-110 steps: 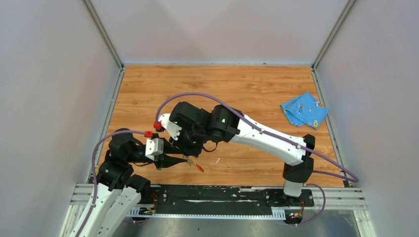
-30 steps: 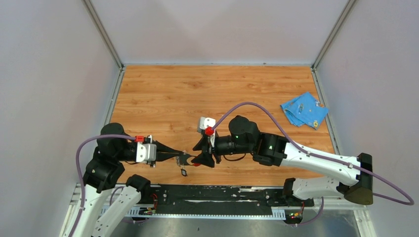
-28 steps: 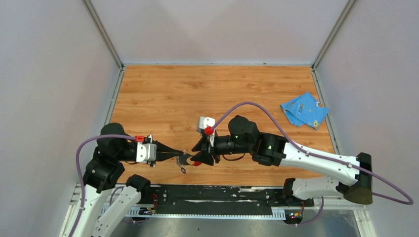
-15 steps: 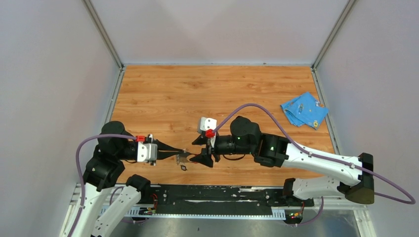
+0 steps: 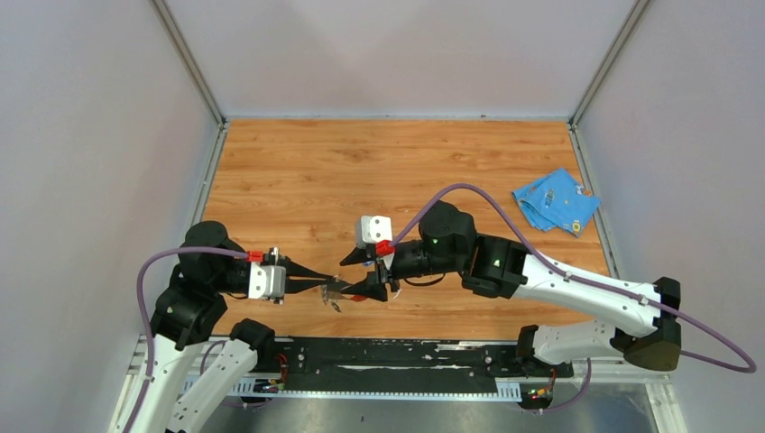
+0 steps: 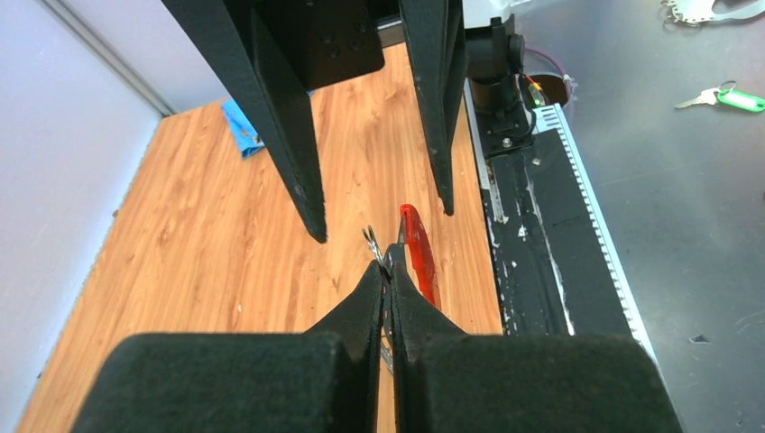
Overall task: Put the keys on the keyring
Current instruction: Adjust the keyring.
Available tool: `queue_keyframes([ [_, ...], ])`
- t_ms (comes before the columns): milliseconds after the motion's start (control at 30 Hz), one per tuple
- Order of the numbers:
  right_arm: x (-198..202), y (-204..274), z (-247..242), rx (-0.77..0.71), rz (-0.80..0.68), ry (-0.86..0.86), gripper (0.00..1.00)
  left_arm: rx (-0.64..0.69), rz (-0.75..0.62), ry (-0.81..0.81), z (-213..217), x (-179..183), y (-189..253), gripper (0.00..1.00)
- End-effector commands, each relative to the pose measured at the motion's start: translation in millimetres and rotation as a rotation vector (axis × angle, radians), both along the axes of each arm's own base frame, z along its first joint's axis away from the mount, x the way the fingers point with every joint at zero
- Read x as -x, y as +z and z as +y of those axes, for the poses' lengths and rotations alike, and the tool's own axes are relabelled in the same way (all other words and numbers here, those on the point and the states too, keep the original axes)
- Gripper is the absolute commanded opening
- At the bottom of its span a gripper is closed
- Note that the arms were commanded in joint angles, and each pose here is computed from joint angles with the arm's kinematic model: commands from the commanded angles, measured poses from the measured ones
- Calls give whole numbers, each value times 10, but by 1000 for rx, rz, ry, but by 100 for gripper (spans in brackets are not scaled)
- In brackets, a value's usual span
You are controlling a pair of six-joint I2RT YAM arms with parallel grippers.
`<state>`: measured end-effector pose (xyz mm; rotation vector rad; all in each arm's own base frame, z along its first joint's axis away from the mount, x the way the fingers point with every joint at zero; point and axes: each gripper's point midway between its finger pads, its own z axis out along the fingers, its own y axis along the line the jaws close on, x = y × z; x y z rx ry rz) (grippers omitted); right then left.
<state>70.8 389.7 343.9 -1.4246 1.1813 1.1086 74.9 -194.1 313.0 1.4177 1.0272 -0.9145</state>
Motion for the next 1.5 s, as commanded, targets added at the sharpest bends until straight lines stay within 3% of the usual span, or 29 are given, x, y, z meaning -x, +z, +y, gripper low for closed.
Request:
queue_keyframes([
  [0, 60, 29, 4, 7, -13, 59, 53, 19, -57, -28, 2, 60, 128, 0],
  [200, 28, 46, 47, -7, -16, 48, 45, 21, -56, -33, 2, 73, 136, 0],
  [333, 21, 48, 72, -12, -9, 47, 29, 21, -55, -31, 4, 76, 135, 0],
  [500, -21, 71, 77, -19, -4, 18, 1, 20, -46, -35, 2, 82, 111, 0],
  [567, -48, 102, 67, -18, 11, -6, 1, 8, -35, -14, 7, 42, 51, 1],
  [633, -93, 64, 39, 32, 35, -42, 1, -22, -28, 49, 36, -65, -66, 18],
  [700, -151, -1, 19, 93, 46, -80, 1, -52, -57, 117, 79, -190, -143, 29],
  [800, -239, -58, -35, 144, 51, -146, 1, -60, -104, 156, 114, -252, -113, 37],
  [1033, -307, -195, -22, 258, -6, -262, 0, -62, -93, 173, 115, -290, -60, 39],
  [1233, -676, -151, -92, 262, -13, -541, 0, -56, -41, 192, 130, -264, -181, 39],
  [1467, -1076, -24, -98, 225, 4, -825, 0, 142, 164, 338, 69, -502, -296, 43],
])
